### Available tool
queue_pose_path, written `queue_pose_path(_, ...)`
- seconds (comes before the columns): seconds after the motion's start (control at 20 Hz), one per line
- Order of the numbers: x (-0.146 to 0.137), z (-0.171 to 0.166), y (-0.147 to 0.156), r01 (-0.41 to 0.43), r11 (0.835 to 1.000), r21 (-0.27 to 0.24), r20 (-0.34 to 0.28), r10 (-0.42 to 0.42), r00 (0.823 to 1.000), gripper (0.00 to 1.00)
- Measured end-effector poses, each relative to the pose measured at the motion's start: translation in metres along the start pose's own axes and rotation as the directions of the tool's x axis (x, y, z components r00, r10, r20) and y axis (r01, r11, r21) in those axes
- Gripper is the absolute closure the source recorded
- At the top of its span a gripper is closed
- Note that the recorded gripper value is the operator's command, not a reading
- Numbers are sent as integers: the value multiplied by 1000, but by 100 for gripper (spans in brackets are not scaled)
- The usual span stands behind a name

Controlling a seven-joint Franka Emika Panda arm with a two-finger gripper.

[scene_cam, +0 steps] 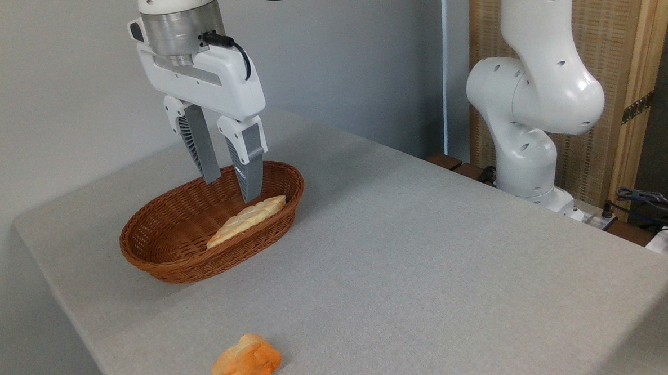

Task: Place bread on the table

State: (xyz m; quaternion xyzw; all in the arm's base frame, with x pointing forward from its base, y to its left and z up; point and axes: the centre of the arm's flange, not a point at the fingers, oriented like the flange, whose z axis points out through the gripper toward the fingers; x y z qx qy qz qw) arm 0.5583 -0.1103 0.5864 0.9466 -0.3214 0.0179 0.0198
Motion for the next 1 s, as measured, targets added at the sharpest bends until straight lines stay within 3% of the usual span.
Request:
queue_pose_path(0.2, -18, -4, -31, 25, 1000, 1, 5, -25, 1000, 0)
queue_pose_path(0.45, -53, -35, -72, 10, 999, -35, -12, -11, 1000, 0)
queue_pose_path(1.0, -42, -36, -56, -28, 999, -40, -14, 28, 1000, 0)
